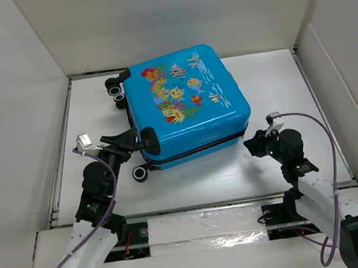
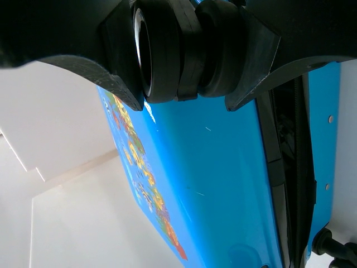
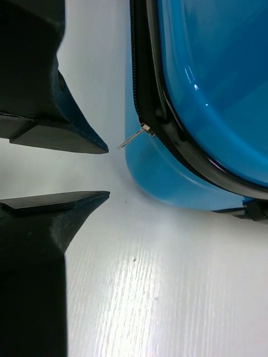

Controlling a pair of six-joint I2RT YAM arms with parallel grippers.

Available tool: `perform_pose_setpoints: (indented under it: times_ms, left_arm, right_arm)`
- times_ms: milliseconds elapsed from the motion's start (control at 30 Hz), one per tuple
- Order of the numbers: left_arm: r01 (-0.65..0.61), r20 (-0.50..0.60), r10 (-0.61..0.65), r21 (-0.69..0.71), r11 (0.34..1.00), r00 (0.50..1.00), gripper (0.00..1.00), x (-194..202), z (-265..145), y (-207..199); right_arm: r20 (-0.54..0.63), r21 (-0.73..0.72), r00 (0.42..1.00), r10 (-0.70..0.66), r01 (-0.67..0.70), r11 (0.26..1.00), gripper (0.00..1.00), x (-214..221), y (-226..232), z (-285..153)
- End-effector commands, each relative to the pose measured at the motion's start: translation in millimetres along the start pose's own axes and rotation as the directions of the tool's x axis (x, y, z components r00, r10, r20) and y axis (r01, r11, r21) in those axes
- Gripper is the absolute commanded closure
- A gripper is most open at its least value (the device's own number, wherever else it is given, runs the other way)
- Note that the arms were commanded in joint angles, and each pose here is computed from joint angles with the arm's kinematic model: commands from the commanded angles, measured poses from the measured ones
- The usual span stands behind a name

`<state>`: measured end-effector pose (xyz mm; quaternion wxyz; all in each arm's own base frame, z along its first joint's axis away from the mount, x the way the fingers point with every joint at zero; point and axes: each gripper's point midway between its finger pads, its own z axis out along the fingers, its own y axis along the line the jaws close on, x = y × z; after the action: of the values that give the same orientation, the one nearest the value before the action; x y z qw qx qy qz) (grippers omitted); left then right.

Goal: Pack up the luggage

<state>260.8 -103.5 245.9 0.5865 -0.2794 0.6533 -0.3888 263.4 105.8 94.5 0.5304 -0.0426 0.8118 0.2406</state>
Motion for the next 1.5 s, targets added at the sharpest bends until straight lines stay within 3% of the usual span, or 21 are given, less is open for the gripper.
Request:
perform_pose_setpoints:
  times_ms: [0, 267, 733, 967, 1033, 1167, 1200, 1267, 1300, 1367, 1467]
  left_arm:
    - [-0.107, 0.143, 0.106, -0.001, 0.994, 0.984, 1.00, -34.0, 3.2, -6.0]
    - [-0.114, 0.118, 0.113, 0.001, 0.993, 0.987, 1.00, -26.9, 5.3, -2.8]
    - [-0.121, 0.091, 0.121, -0.008, 0.993, 0.988, 1.00, -18.4, 6.8, 4.7]
    - [-0.125, 0.069, 0.125, -0.009, 0.992, 0.990, 1.00, -10.2, 3.7, 13.2]
    - [-0.127, 0.047, 0.127, 0.000, 0.992, 0.991, 1.00, -4.1, 2.9, 15.2]
    - [-0.123, -0.044, 0.124, 0.011, 0.992, 0.991, 1.00, 26.1, 3.8, 35.1]
    - [-0.107, -0.049, 0.109, 0.031, 0.994, 0.993, 1.00, 29.4, 4.6, 33.7]
    - [-0.095, -0.097, 0.098, 0.037, 0.995, 0.990, 1.00, 45.1, 4.3, 43.4]
    - [-0.088, -0.101, 0.093, 0.059, 0.994, 0.991, 1.00, 47.9, 4.4, 39.8]
    - [-0.089, -0.114, 0.095, 0.058, 0.994, 0.989, 1.00, 53.1, 5.1, 40.9]
    - [-0.100, -0.114, 0.107, 0.068, 0.993, 0.988, 1.00, 52.8, 4.9, 37.1]
  right_arm:
    - [0.132, -0.071, 0.985, -0.108, 0.118, 0.991, 0.60, -44.8, 20.4, 8.3]
    - [0.148, -0.114, 0.978, -0.147, 0.164, 0.980, 0.57, -46.9, 29.7, 21.5]
    - [0.286, -0.027, 0.932, -0.223, 0.241, 0.970, 0.58, -72.5, 40.0, 18.6]
    - [0.334, -0.056, 0.928, -0.165, 0.194, 0.979, 0.97, -77.6, 51.6, 25.7]
    - [0.338, -0.079, 0.930, -0.146, 0.183, 0.980, 1.00, -76.0, 61.7, 26.6]
    - [0.319, -0.152, 0.941, -0.111, 0.166, 0.974, 1.00, -61.3, 102.0, 24.8]
    - [0.303, -0.228, 0.947, -0.106, 0.181, 0.957, 1.00, -54.5, 136.7, 20.4]
    - [0.231, -0.197, 0.965, -0.125, 0.172, 0.965, 1.00, -32.1, 152.8, 24.9]
    - [0.189, -0.243, 0.971, -0.146, 0.190, 0.951, 1.00, -22.5, 184.1, 21.8]
    - [0.100, -0.187, 0.972, -0.213, 0.228, 0.955, 1.00, 3.4, 193.4, 35.9]
    - [0.049, -0.158, 0.963, -0.264, 0.268, 0.950, 1.00, 7.8, 208.0, 44.9]
